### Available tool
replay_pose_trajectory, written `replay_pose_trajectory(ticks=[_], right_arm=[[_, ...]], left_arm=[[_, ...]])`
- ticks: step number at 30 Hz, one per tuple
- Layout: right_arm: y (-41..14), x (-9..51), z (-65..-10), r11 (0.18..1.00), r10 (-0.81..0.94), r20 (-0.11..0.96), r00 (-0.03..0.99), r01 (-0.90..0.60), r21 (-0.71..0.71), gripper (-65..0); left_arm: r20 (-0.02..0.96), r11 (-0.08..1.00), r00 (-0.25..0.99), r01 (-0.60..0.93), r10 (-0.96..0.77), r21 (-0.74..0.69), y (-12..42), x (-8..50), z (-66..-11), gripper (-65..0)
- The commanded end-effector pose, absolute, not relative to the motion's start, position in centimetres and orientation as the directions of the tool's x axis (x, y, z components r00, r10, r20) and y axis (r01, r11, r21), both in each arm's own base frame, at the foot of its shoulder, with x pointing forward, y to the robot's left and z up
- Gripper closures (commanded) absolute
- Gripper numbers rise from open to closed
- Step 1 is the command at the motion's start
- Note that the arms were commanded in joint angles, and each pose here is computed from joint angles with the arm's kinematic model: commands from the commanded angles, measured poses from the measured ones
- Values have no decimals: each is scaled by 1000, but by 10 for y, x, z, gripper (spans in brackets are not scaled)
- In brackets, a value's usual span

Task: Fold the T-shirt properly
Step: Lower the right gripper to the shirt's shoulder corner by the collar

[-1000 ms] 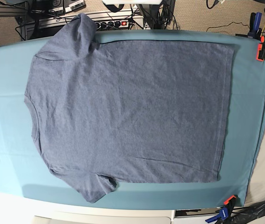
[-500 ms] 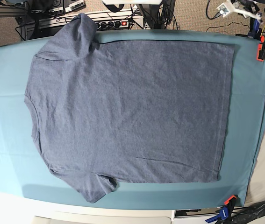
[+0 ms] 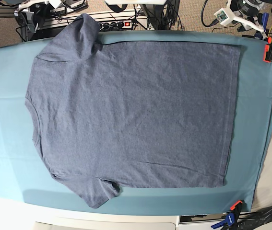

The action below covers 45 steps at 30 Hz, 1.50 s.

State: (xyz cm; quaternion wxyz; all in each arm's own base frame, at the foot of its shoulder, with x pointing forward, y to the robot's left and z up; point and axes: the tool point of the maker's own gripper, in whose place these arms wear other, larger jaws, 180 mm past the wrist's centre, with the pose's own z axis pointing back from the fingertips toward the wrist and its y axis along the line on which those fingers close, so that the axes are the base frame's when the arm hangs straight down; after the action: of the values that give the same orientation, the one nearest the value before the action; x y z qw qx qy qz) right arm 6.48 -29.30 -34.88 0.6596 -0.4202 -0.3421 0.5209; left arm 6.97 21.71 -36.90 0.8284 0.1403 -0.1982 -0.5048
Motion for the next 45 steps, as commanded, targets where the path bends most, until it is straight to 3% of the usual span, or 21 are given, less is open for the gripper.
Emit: replay_pose_trajectory(ticks=[1, 8, 13, 28, 36, 45], right_arm=[[-293, 69, -341, 77, 979, -1, 202, -377, -923, -172], [-280, 106, -323, -42, 992, -70, 102, -248, -968, -172], [-278, 120, -307, -68, 992, -83, 91, -153, -986, -172], [-289, 142, -294, -187, 982, -185, -29, -137, -973, -172], [-299, 144, -324, -238, 971, -216, -100, -332, -913, -171], [-295, 125, -368, -172, 985, -128, -115, -665, -727, -124]], left_arm=[[197, 417, 367, 786, -909, 457, 215, 76, -363, -185], [184, 284, 218, 782, -958, 555, 215, 104, -350, -185], [195, 284, 208, 751, -958, 596, 215, 122, -344, -185], [235, 304, 201, 749, -951, 588, 209, 126, -342, -185], [235, 304, 201, 750, -951, 588, 209, 126, -343, -209], [238, 309, 206, 748, -949, 587, 209, 126, -343, -209]])
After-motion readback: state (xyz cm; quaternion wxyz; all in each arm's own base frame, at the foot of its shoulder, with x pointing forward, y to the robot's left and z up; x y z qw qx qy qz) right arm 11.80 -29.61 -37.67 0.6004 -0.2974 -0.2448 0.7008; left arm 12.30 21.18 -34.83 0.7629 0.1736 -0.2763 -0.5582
